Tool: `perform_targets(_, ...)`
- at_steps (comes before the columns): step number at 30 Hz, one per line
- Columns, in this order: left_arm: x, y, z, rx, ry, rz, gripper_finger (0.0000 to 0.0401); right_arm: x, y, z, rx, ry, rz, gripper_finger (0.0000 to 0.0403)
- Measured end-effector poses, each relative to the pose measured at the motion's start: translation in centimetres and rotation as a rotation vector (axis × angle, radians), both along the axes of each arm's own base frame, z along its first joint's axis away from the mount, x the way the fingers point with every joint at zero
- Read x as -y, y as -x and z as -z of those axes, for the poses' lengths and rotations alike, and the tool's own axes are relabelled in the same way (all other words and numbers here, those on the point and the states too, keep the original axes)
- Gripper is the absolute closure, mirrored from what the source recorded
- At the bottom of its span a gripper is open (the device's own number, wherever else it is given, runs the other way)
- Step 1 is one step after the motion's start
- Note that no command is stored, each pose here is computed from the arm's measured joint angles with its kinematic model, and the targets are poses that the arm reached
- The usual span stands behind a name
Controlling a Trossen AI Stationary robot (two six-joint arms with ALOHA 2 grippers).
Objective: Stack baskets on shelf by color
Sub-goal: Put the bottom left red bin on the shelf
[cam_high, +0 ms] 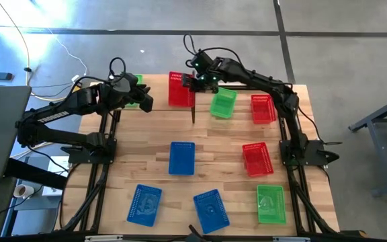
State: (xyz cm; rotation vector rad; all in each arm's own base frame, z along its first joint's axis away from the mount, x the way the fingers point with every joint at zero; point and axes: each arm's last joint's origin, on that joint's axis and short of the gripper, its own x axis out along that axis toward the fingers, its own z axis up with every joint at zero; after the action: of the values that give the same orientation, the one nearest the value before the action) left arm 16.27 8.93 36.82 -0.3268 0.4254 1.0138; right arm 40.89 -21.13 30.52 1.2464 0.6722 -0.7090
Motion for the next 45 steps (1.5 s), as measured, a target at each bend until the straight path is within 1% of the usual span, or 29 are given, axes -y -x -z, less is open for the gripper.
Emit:
perform_targets(3, 0.0, 0.0, 0.0, 0.0, 0.0, 0.0, 0.0314, 0.1, -0.3, 0.4, 0.007, -0.004, -0.007, 0.0403)
perform_targets(12, 0.0, 0.0, 0.0, -0.001, -0.001, 0.001, 0.0314, 0.2, -0.3, 0.3, 0.012, 0.015, -0.023, 0.0403)
perform_targets(20, 0.0, 0.0, 0.0, -0.001, -0.001, 0.001, 0.0314, 0.4, -0.3, 0.1, 0.018, 0.042, -0.003, 0.0402)
perform_targets(28, 0.0, 0.0, 0.0, -0.001, -0.002, 0.002, 0.0314, 0.6, -0.2, 0.1, 0.02, 0.039, 0.004, 0.0402)
perform_targets(32, 0.0, 0.0, 0.0, -0.001, -0.002, 0.002, 0.0314, 1.0, 0.0, 0.1, 0.036, 0.01, -0.01, 0.0402)
perform_targets(37, 0.0, 0.0, 0.0, -0.001, -0.002, 0.002, 0.0314, 1.1, 0.1, 0.1, 0.035, 0.013, -0.006, 0.0401)
perform_targets(41, 0.0, 0.0, 0.0, -0.001, -0.002, 0.001, 0.0314, 1.1, 0.1, 0.1, 0.033, 0.019, -0.008, 0.0384)
perform_targets(45, 0.0, 0.0, 0.0, 0.0, -0.002, 0.002, 0.0314, 1.1, 0.1, 0.1, 0.02, 0.044, 0.013, 0.0348)
